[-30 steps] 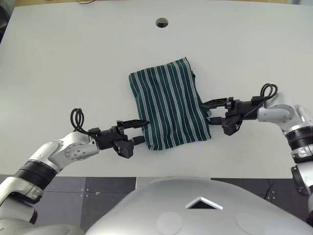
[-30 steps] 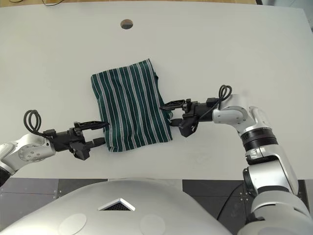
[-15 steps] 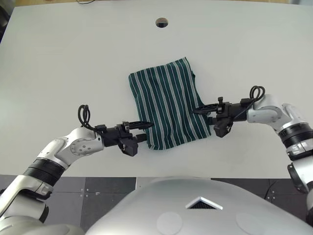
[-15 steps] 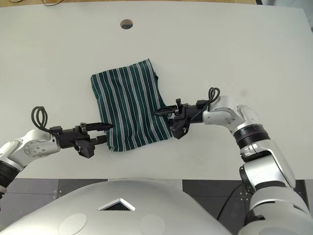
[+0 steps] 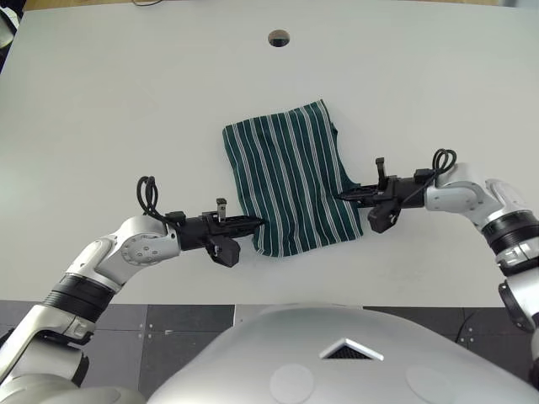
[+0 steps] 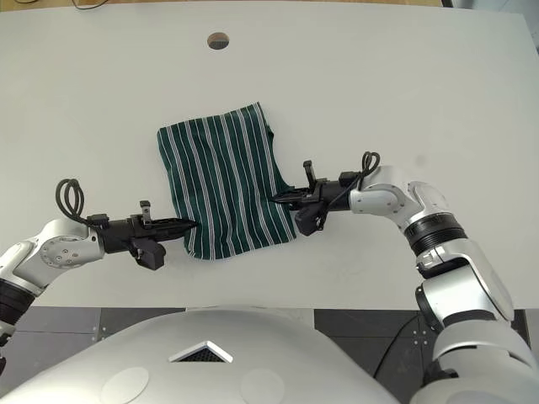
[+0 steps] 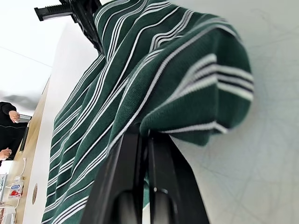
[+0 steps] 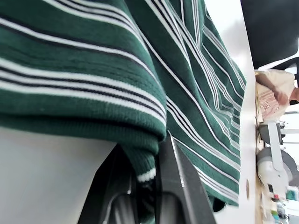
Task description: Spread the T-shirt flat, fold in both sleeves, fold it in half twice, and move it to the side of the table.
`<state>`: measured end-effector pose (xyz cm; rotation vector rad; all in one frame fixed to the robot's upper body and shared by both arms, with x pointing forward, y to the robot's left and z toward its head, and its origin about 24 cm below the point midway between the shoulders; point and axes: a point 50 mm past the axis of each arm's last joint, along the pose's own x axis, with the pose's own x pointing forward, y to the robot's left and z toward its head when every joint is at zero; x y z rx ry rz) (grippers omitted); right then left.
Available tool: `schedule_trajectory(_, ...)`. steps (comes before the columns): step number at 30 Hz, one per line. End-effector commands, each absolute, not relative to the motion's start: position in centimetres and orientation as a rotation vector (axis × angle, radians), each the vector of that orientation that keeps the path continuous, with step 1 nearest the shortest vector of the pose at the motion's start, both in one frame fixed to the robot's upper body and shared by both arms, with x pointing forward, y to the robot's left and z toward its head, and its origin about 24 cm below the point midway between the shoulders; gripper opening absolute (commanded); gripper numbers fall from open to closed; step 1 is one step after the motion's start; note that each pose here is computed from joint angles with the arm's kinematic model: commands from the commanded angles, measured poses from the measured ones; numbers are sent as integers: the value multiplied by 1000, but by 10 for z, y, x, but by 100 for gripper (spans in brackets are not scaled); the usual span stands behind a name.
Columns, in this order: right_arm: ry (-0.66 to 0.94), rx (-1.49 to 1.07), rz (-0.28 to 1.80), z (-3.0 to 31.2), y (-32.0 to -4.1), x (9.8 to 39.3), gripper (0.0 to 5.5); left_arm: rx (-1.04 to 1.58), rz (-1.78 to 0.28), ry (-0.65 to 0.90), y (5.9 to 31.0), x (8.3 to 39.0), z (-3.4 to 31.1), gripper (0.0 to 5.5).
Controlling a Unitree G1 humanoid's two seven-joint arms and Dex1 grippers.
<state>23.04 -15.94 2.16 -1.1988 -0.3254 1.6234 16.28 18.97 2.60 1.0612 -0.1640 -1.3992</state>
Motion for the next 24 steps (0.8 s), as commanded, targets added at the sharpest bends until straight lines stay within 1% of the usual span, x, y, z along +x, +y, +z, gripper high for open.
schedule_trajectory(1,-191,-1151,1717,12,-168,217,13,1013,-1427,-102,186,157,21,10)
schedule_trajectory(3,-112,-985,1712,20,-168,210,13,877,-1444,-63,179,152,29,10)
schedule_trajectory(6,70,-578,1751,51,-170,196,13,537,-1526,163,177,144,59,10)
schedule_trajectory(7,120,-477,1771,60,-171,192,13,438,-1573,232,179,141,70,10)
schedule_trajectory(9,182,-376,1788,72,-173,189,13,299,-1643,333,183,136,86,10)
schedule_trajectory(12,224,-323,1782,80,-175,191,13,197,-1684,410,184,133,94,10)
schedule_trajectory(19,286,-378,1622,79,-170,215,13,110,-1397,330,191,175,92,10)
schedule_trajectory(24,356,-390,1522,71,-159,237,13,86,-1224,368,209,199,70,10)
